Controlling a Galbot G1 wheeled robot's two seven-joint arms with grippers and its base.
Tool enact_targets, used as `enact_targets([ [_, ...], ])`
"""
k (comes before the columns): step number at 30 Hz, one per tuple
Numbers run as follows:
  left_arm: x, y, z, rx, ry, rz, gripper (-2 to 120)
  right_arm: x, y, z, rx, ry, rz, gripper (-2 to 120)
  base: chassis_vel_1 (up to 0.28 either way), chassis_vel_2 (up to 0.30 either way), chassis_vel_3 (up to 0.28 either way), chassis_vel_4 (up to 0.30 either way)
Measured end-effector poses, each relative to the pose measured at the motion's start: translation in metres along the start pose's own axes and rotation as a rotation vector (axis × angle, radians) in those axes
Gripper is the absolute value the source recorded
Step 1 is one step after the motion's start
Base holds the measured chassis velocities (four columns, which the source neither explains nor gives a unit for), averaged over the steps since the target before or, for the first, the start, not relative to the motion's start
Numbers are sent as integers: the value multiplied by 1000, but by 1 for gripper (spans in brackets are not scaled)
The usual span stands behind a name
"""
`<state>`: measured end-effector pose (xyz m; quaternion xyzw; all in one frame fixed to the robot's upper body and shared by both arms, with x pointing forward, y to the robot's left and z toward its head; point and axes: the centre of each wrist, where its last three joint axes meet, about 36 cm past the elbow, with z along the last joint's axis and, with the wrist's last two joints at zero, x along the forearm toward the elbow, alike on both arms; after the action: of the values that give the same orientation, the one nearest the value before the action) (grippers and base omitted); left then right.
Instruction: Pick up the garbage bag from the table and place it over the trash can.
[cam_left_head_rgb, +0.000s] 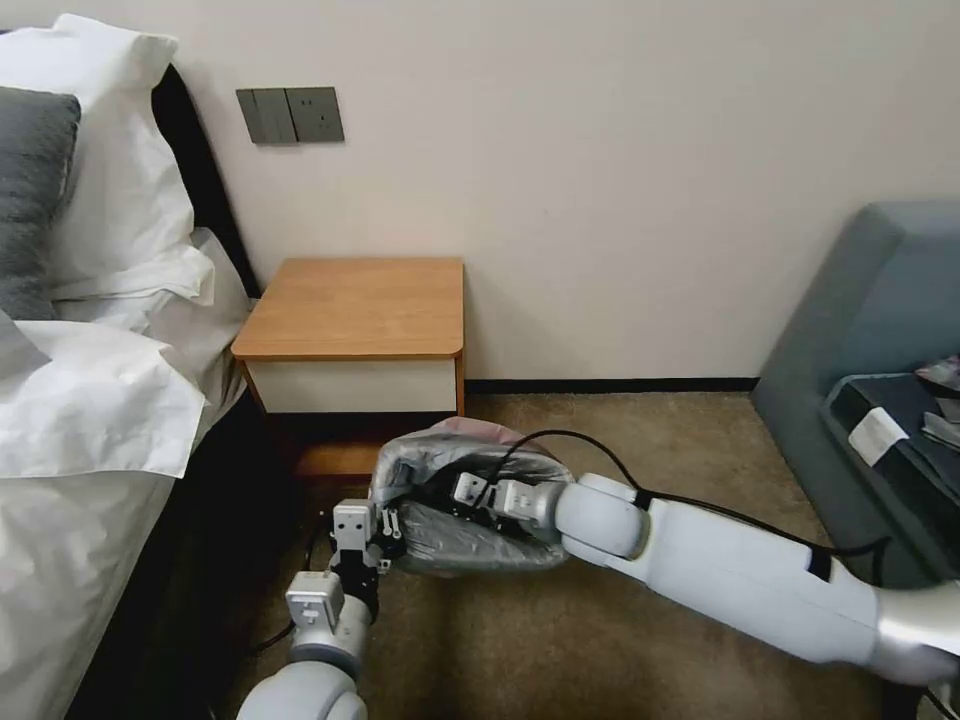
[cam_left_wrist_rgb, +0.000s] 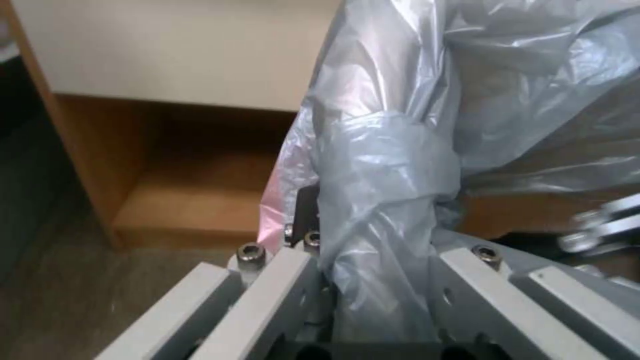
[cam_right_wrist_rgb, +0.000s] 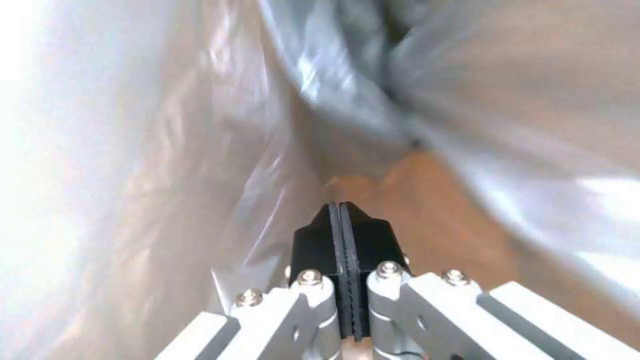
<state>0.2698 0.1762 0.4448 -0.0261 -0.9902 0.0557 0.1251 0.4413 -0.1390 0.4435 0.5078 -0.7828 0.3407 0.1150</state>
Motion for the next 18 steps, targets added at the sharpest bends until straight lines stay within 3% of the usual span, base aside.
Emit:
enact_targets([
  [12,-7,1,-7,85,54,-35,3,78,-10,-3,-63,-128,155,0,0,0,0,0],
  [15,-9,3,-10,106,72,-44,3,95,-5,0,-116,-169,205,0,0,0,0,0],
  [18,-15,6,-15,148,131,-34,3,109,4,-11,-242,-259,353,-2,0,0,0,0],
])
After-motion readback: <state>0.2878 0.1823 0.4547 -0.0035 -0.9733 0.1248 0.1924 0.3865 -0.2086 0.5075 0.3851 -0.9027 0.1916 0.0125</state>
